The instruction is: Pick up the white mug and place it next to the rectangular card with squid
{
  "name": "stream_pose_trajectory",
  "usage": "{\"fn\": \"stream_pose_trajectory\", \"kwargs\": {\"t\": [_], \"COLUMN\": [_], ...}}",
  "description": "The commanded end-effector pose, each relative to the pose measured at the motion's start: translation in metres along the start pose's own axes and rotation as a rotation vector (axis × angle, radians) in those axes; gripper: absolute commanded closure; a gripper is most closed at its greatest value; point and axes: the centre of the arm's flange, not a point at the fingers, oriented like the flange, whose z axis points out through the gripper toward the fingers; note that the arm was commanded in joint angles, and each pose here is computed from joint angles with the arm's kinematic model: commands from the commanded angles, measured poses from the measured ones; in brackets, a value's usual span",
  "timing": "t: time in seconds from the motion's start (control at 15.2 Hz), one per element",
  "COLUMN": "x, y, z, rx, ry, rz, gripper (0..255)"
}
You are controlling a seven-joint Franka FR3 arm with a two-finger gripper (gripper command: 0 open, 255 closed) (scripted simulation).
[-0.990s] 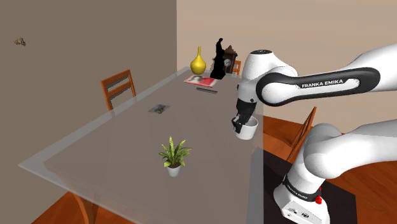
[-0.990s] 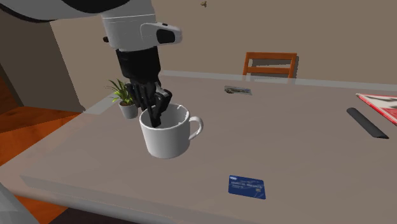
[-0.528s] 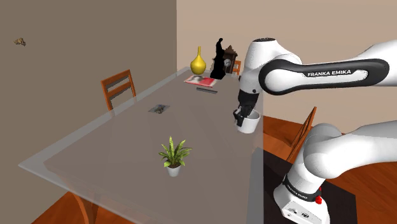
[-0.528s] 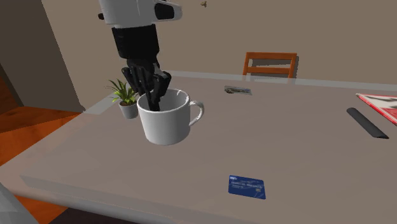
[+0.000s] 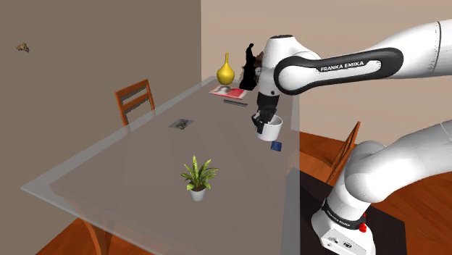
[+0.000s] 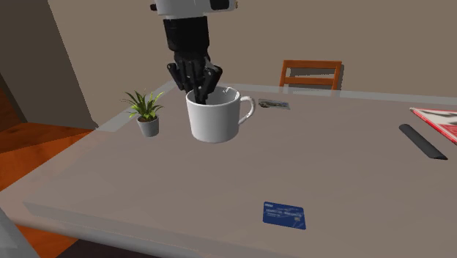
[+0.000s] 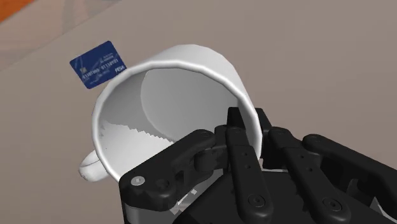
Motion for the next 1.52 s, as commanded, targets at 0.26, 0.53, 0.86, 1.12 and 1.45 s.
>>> {"fn": "stream_pose_trajectory", "kwargs": {"t": [0.26, 0.53, 0.86, 1.12, 1.45], "x": [0.078, 0.131, 0.197, 0.25, 0.316], "y": [-0.004, -0.005, -0.007, -0.009, -0.01], "z": [0.004, 0.006, 0.009, 0.011, 0.013], "rx": [0.0, 0.0, 0.0, 0.0, 0.0], "ry": [0.0, 0.0, 0.0, 0.0, 0.0], "rz": [0.0, 0.0, 0.0, 0.0, 0.0], "gripper": [255, 255, 255, 255, 255]}}
